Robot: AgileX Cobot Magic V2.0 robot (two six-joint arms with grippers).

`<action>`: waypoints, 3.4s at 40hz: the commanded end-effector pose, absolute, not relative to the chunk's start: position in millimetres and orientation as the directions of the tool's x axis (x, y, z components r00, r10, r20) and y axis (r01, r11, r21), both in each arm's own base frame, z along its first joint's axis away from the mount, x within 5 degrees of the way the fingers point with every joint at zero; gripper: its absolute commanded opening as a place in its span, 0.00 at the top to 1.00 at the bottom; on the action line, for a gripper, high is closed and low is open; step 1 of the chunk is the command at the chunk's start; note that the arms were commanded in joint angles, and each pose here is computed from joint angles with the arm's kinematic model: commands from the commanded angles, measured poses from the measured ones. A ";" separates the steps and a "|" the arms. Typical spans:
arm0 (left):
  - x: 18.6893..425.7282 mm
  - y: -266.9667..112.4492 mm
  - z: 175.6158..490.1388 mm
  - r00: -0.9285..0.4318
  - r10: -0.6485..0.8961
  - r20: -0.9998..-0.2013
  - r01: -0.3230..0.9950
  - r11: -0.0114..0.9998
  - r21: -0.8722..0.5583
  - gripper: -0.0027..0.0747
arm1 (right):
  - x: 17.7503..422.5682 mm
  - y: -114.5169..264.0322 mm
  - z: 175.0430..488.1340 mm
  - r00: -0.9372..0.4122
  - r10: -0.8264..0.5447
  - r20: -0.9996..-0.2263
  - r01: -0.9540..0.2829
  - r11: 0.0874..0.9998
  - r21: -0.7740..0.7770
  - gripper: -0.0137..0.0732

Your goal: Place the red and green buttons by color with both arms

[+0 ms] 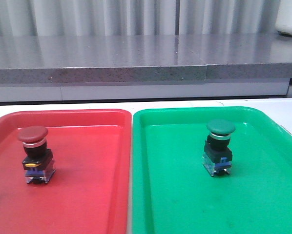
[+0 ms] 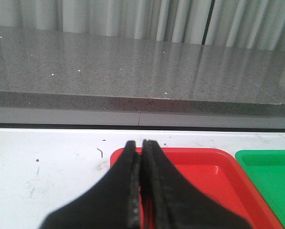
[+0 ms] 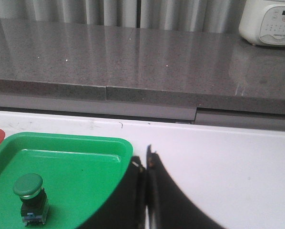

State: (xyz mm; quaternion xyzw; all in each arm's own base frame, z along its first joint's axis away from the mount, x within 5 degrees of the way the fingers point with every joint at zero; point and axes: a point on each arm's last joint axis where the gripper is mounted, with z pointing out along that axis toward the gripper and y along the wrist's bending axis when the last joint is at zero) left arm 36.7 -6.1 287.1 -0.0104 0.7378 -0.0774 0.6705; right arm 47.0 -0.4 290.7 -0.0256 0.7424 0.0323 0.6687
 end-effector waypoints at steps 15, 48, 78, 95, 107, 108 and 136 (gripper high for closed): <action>36.5 -5.7 301.8 -0.011 -0.131 -0.991 0.097 0.987 -0.131 0.99 | 46.8 0.3 305.8 -0.008 -0.001 -1.000 -0.088 0.996 -0.001 0.99; 55.7 0.4 203.2 0.059 -0.121 -0.991 -0.001 0.993 -0.121 0.99 | 47.1 0.4 304.6 -0.013 -0.002 -1.000 -0.089 0.996 -0.001 0.99; 55.7 0.4 203.3 0.060 -0.121 -0.991 -0.001 0.993 -0.121 0.99 | 47.1 0.4 304.7 -0.011 -0.002 -1.000 -0.089 0.996 -0.001 0.99; 55.7 0.4 203.3 0.060 -0.121 -0.991 -0.001 0.993 -0.121 0.99 | 55.3 7.5 272.2 0.054 -0.032 -0.998 -0.147 0.988 -0.040 0.99; 55.7 0.4 203.3 0.060 -0.121 -0.991 -0.001 0.993 -0.121 0.99 | 55.0 3.4 205.8 0.058 0.014 -0.998 -0.063 0.998 0.010 0.99; 55.7 0.4 203.3 0.060 -0.121 -0.991 -0.001 0.993 -0.121 0.99 | 55.2 2.6 202.7 0.050 0.012 -0.999 -0.048 0.999 0.010 0.99; 55.9 0.4 203.0 0.056 -0.121 -0.991 -0.001 0.993 -0.121 0.99 | 55.3 0.4 199.3 0.002 0.010 -1.000 -0.006 1.000 0.010 0.99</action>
